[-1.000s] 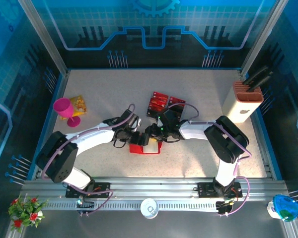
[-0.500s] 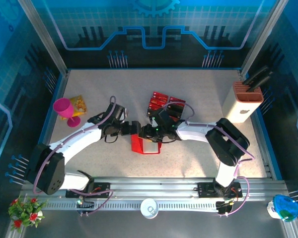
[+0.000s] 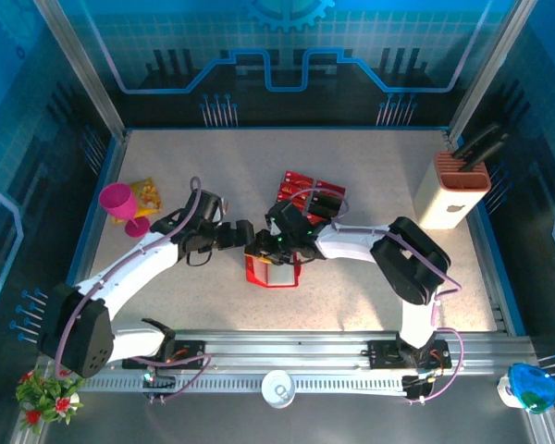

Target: Put the credit cards into the card holder

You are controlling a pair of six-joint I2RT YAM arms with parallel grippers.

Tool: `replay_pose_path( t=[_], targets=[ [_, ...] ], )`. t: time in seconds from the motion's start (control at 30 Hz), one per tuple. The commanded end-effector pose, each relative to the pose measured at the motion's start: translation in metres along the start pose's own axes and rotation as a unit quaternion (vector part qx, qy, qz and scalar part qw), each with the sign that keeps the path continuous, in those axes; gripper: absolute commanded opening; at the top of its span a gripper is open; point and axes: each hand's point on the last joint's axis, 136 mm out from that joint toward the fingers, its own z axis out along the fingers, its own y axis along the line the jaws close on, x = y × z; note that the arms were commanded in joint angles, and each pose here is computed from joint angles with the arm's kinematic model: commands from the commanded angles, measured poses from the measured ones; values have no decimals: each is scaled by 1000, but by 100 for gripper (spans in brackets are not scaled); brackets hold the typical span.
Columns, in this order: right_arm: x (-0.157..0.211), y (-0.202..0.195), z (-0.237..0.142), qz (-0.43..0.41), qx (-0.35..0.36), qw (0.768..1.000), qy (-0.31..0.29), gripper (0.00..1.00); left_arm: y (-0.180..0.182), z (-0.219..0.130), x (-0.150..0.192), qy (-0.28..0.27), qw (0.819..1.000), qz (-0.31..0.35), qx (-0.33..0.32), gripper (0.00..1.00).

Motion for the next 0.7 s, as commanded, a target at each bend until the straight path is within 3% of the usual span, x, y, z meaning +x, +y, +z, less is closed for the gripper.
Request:
replay_pose_path(
  t=[0.0, 0.33, 0.57, 0.67],
  targets=[
    [5, 10, 12, 5, -16, 1000, 12, 51, 2, -5, 7, 8, 1000, -15, 10, 99],
    [7, -8, 21, 47, -21, 999, 1, 50, 9, 1, 22, 33, 999, -30, 12, 99],
    [10, -4, 10, 37, -28, 999, -4, 42, 18, 20, 39, 78, 994, -72, -1, 99],
    [13, -9, 7, 39, -24, 999, -5, 38, 17, 22, 39, 72, 994, -87, 6, 99]
  ],
)
